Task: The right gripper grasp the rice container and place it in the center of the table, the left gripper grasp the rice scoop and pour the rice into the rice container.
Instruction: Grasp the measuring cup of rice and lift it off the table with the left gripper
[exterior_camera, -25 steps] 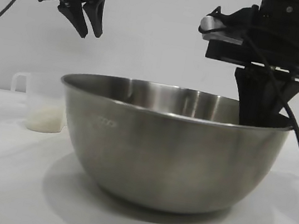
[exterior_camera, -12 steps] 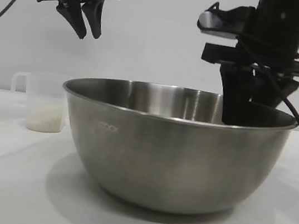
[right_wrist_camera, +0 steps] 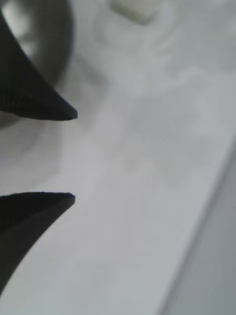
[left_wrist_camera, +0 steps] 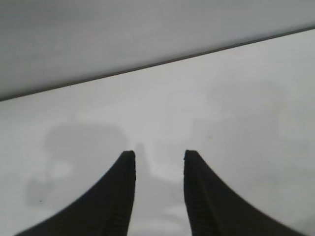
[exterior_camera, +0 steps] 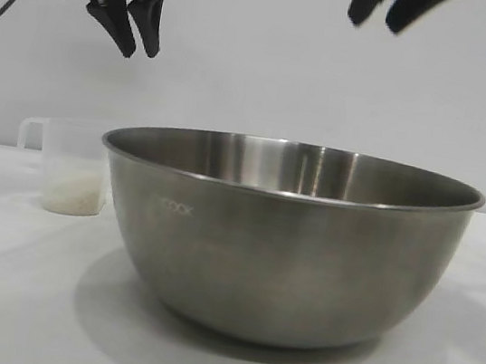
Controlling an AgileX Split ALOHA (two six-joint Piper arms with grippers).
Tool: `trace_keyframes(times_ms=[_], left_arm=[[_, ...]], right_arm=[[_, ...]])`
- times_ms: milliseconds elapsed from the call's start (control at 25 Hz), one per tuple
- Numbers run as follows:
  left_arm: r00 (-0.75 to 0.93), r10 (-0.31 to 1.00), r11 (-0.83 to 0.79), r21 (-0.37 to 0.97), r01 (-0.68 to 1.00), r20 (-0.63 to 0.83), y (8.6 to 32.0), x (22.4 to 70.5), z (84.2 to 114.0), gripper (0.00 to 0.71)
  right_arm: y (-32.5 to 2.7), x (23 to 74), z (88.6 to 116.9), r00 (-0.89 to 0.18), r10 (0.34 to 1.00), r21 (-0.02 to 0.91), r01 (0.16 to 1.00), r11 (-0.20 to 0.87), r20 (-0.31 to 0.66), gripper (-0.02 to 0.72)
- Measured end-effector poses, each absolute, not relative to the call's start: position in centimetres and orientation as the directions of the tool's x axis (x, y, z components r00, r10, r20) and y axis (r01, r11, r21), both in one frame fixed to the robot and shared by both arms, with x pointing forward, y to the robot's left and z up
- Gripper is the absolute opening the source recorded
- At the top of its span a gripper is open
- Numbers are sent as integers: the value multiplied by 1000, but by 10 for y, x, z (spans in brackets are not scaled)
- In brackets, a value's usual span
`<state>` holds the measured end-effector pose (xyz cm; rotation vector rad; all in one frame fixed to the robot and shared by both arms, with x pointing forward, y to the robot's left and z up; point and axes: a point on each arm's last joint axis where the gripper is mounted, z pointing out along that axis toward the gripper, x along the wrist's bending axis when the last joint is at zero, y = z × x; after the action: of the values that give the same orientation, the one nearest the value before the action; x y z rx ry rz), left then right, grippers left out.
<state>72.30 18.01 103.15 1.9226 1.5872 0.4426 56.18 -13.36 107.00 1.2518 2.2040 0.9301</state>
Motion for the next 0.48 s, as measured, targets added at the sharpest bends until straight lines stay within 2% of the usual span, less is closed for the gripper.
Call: trace_keyframes(times_ms=[200,240,280,480], left_arm=[[230,966,-106,634,766,-116,180,723,1032,204],[229,966,-105,634,766,-117,180,723,1032,204],[229,966,-105,634,766,-117,180,723,1032,204],[228,967,-104,634,766,-117,181,723,1032,204]], right_arm=[[-135,560,1070,-500,864,735,562,380,-64,265],[-137,558,1070,-500,864,737,560,379,-64,306],[-139,553,1069,-500,864,739,557,379,-66,287],[-168,498,1061,-504,859,747,539,390,-85,287]])
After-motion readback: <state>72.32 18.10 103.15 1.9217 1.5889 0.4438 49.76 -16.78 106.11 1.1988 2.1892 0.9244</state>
